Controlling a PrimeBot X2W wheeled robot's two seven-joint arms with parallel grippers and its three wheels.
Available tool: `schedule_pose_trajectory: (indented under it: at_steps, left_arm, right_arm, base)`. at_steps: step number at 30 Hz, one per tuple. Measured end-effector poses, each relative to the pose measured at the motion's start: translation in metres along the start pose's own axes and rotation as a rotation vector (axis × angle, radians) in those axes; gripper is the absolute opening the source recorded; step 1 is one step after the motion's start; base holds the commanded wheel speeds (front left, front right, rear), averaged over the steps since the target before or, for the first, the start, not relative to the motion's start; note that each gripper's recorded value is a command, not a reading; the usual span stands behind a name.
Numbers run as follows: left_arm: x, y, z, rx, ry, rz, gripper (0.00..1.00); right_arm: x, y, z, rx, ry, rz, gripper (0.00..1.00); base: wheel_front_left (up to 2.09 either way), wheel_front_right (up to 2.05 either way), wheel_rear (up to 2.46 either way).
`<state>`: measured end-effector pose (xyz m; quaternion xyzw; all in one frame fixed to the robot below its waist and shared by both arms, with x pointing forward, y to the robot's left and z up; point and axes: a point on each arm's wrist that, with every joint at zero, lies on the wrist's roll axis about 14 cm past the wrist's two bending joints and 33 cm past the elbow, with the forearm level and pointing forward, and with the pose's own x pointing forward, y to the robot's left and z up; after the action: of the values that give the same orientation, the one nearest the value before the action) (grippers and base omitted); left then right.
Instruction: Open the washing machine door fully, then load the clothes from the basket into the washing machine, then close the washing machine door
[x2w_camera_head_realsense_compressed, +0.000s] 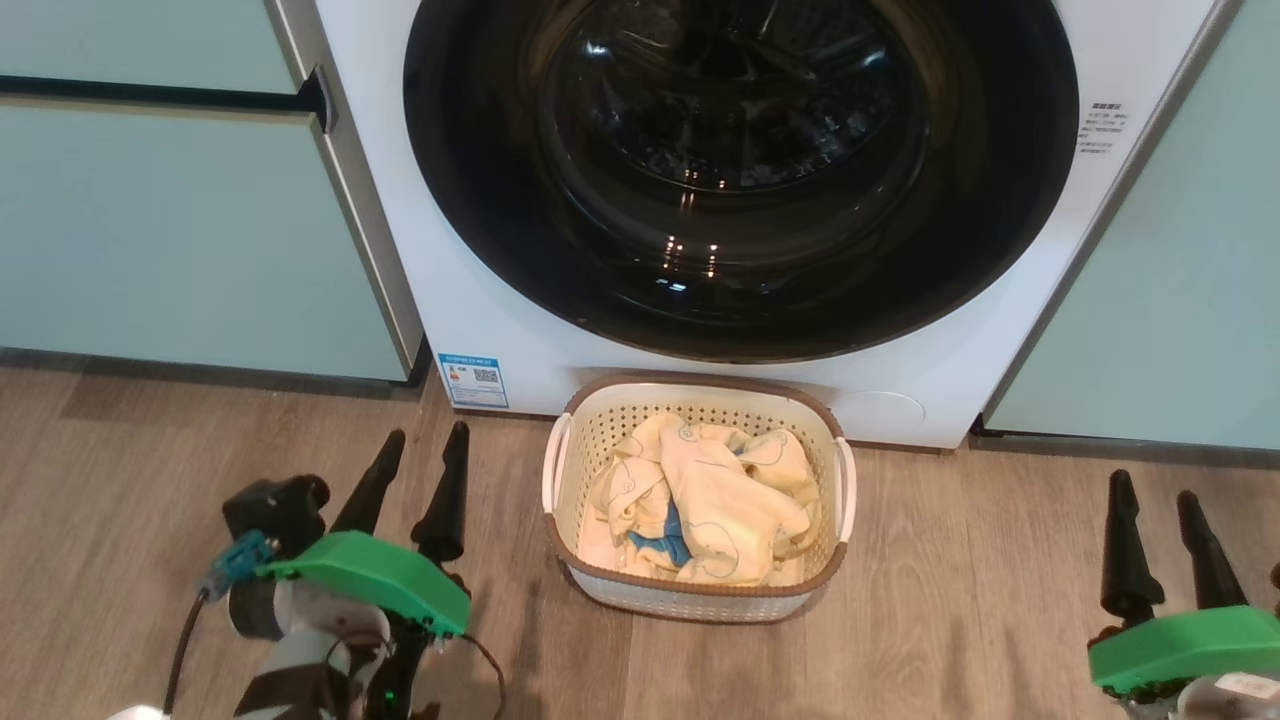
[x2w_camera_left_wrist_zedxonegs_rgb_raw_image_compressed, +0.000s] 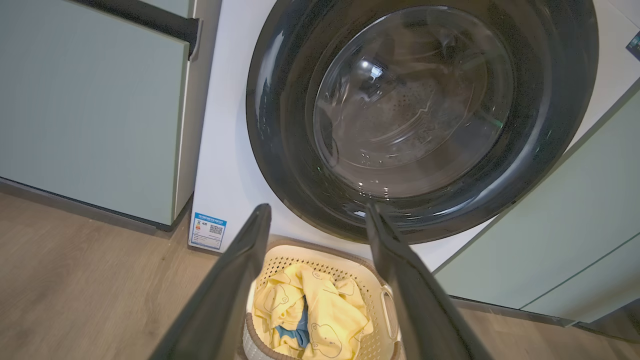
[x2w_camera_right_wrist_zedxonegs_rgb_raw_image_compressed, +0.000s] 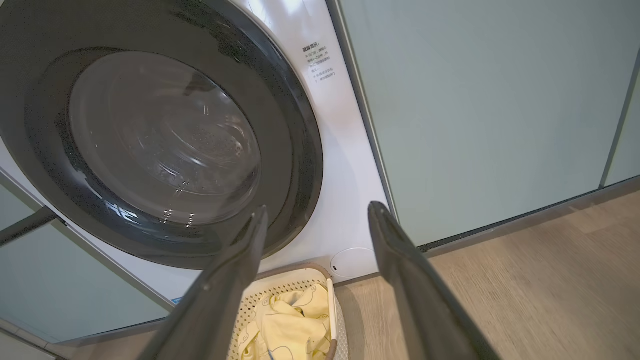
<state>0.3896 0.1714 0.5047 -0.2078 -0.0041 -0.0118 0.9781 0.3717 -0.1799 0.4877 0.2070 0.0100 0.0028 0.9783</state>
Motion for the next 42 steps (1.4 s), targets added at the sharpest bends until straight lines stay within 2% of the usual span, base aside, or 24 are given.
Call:
schedule_pose_trajectory:
  at_steps: [34, 42]
  left_arm:
    - [0.018, -0.004, 0.027, 0.313, -0.120, -0.037, 1.00]
    - [0.018, -0.003, 0.023, 0.308, -0.109, -0.040, 1.00]
  right_arm:
    - [0.004, 0.022, 0.021, -0.392, -0.102, 0.103, 1.00]
    - [0.004, 0.017, 0.023, -0.364, -0.107, 0.086, 1.00]
  base:
    - [0.00, 0.00, 0.00]
    - [0.00, 0.00, 0.00]
